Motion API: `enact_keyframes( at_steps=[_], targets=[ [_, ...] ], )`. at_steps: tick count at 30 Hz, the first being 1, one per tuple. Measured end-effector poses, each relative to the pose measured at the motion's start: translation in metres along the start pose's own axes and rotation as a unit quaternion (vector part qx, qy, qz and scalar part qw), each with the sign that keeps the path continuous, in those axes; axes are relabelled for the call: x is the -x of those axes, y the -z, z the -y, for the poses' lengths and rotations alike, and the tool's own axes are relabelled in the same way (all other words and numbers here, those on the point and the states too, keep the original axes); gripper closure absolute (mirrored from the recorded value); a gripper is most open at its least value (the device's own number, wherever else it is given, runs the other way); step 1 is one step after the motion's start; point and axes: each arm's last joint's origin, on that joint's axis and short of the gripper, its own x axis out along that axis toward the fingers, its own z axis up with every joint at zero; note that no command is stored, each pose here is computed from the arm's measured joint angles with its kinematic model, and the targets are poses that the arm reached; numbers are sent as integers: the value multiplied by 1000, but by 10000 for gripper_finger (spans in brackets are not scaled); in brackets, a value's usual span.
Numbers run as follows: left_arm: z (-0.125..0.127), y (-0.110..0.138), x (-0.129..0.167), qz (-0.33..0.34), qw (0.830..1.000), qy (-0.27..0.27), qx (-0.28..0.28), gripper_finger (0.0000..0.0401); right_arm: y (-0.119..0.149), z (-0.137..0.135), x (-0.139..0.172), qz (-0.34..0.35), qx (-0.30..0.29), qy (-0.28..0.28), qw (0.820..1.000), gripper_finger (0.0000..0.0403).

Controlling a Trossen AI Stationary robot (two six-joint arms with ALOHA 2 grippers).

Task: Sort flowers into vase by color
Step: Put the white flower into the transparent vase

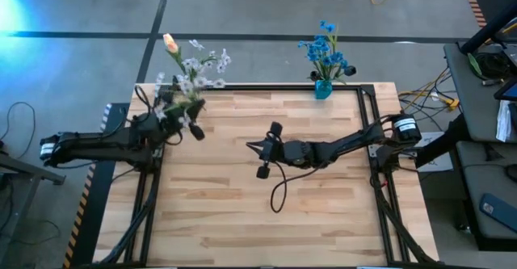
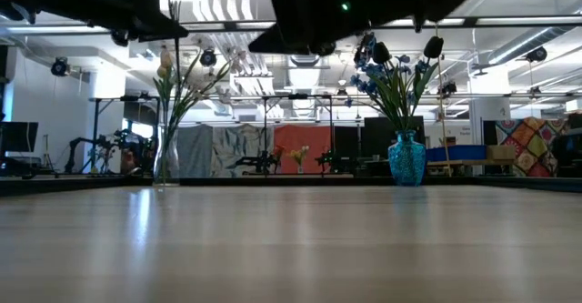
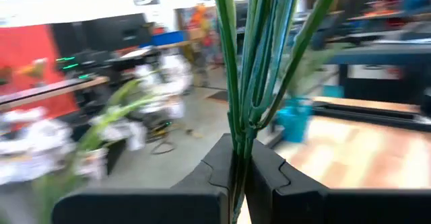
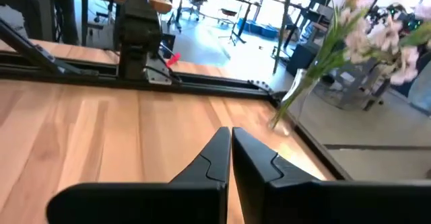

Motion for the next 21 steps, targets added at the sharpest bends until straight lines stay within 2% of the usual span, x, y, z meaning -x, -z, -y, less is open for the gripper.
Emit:
enact_keyframes(
  at_steps=[5,14,21],
  targets=[
    [-18,4,-8,-12,998,-69,-4,401,15,0,7,7,-17,1,1000,394],
    [-50,4,-23,-34,983,-179,-35,401,13,0,8,19,-23,2,1000,394],
    [-69,8,-35,-25,979,-202,-12,401,9,0,7,25,-25,3,999,394]
  ],
)
